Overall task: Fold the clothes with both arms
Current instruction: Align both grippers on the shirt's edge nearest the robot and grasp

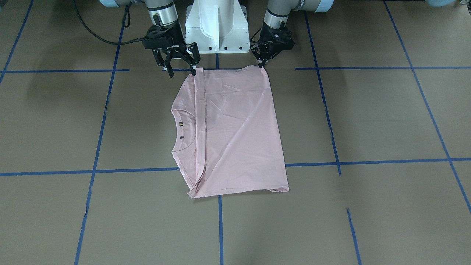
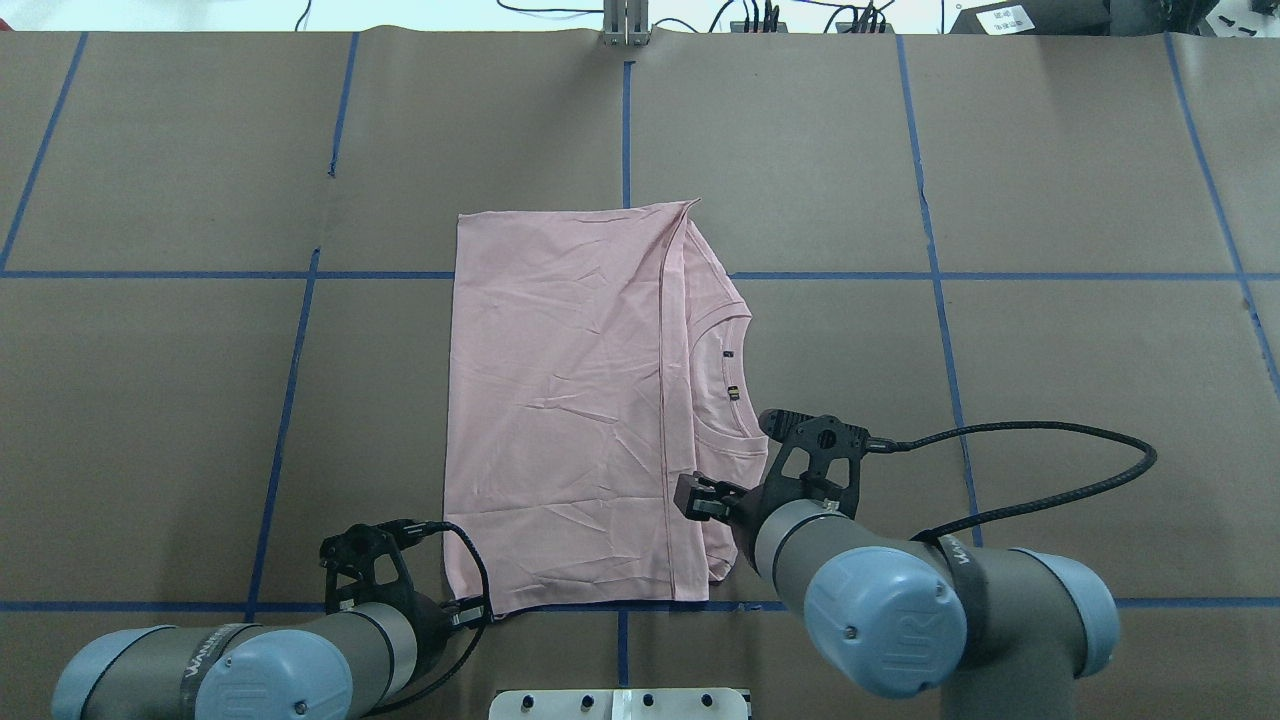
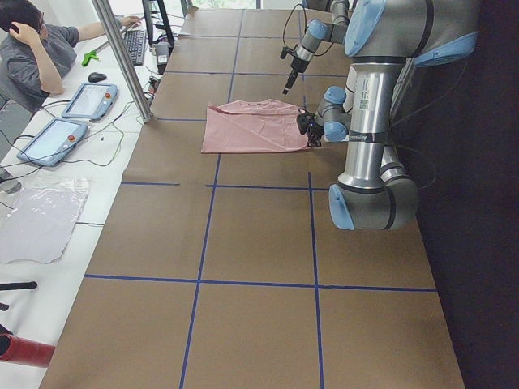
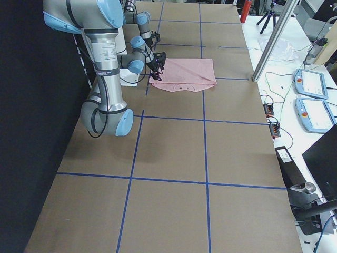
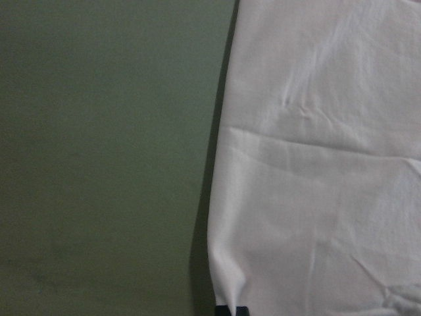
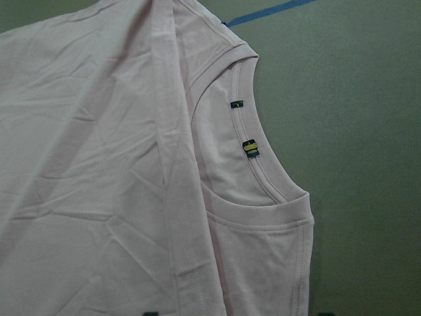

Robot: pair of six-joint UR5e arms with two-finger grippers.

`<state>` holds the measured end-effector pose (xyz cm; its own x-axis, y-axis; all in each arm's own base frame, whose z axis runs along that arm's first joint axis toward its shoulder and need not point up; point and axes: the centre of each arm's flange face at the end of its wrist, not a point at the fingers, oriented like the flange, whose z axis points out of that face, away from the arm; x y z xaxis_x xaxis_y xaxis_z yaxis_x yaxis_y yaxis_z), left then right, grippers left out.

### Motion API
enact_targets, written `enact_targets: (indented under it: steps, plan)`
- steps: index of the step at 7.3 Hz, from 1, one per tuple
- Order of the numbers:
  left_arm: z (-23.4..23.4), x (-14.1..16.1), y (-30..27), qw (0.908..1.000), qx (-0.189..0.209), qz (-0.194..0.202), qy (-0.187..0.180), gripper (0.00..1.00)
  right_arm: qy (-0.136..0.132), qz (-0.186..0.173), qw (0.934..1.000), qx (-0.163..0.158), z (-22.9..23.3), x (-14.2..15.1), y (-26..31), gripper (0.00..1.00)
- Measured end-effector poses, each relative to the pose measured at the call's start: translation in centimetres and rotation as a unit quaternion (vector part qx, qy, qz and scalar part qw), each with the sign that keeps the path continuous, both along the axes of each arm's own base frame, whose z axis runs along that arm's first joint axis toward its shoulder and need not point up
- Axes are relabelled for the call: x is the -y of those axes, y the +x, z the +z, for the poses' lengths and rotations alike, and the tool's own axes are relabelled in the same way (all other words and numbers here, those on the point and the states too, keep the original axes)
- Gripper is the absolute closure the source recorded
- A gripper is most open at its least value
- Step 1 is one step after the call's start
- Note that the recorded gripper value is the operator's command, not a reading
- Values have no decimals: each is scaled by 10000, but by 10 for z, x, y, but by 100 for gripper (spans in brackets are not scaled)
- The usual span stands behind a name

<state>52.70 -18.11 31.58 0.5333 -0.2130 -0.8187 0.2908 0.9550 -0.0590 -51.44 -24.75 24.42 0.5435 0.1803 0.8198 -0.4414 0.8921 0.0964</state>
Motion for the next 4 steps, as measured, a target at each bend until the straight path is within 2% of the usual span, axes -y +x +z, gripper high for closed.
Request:
enact_targets:
  steps: [2,4]
  plan:
    - [-1,0,0,10000,-12,-4,6,100,-247,72,9987,-445,3,-2,-25,34]
    - [-1,0,0,10000,-18,-9,10,100,-304,-40,9972,-685,15,-15,-43,37]
